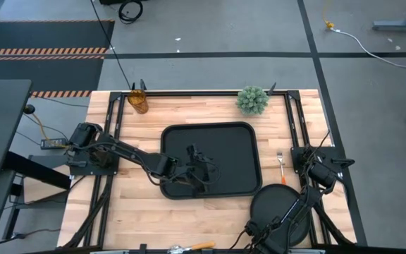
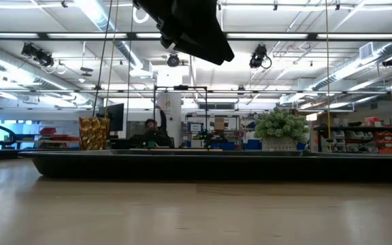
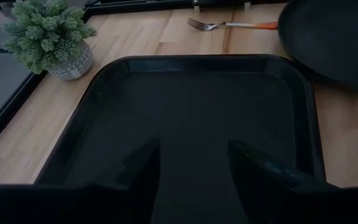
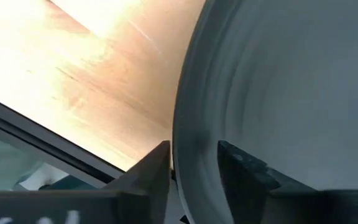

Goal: Pick and place plate/cup/fork/spoon on tray
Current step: Put the black plate on the black serving tray

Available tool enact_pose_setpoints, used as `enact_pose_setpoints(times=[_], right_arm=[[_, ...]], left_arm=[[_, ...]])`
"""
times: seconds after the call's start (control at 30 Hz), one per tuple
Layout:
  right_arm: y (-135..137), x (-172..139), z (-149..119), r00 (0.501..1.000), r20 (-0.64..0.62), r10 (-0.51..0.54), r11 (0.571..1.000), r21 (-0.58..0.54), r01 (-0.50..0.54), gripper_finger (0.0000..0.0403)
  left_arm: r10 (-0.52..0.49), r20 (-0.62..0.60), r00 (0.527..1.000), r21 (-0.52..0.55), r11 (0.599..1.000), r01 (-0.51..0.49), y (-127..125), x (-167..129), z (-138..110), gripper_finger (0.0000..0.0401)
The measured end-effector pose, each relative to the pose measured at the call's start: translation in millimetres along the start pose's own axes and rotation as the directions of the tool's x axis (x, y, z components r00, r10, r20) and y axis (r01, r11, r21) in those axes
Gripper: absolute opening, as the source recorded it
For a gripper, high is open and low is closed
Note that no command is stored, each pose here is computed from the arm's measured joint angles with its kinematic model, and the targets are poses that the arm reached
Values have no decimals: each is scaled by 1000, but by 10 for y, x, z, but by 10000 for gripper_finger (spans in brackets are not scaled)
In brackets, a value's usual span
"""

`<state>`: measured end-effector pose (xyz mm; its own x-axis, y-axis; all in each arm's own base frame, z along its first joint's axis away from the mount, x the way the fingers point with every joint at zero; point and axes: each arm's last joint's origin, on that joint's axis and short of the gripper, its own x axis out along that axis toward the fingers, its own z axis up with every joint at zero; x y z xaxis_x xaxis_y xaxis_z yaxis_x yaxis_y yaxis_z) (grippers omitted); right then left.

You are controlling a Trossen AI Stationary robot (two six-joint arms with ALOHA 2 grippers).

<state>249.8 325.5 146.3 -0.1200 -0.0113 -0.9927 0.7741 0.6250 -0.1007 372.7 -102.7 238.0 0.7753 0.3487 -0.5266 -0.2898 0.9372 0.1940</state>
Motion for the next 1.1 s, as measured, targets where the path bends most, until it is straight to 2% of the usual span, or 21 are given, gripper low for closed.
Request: enact_pose_setpoints(times=[0.27,0.43,0.73,0.93,1.1], right_arm=[[3,0,-2,1000,-10,1,1000,2,-1,56],[15,-27,-6,1000,-18,8,1000,-17,-8,19],[47,-70,-20,999,-28,33,999,-32,-34,23],[48,-70,-24,999,-29,34,999,-30,-35,20],[43,-67,-59,999,-21,40,999,-30,-40,19]], left_arm=[[-6,4,1000,24,1000,6,-21,-17,8,192],[-7,5,1000,26,1000,7,-23,-19,8,192],[-10,6,1000,23,1000,10,-23,-18,11,192],[-106,-16,994,26,994,107,-52,-20,5,192],[-111,-16,994,25,993,111,-52,-19,6,192]])
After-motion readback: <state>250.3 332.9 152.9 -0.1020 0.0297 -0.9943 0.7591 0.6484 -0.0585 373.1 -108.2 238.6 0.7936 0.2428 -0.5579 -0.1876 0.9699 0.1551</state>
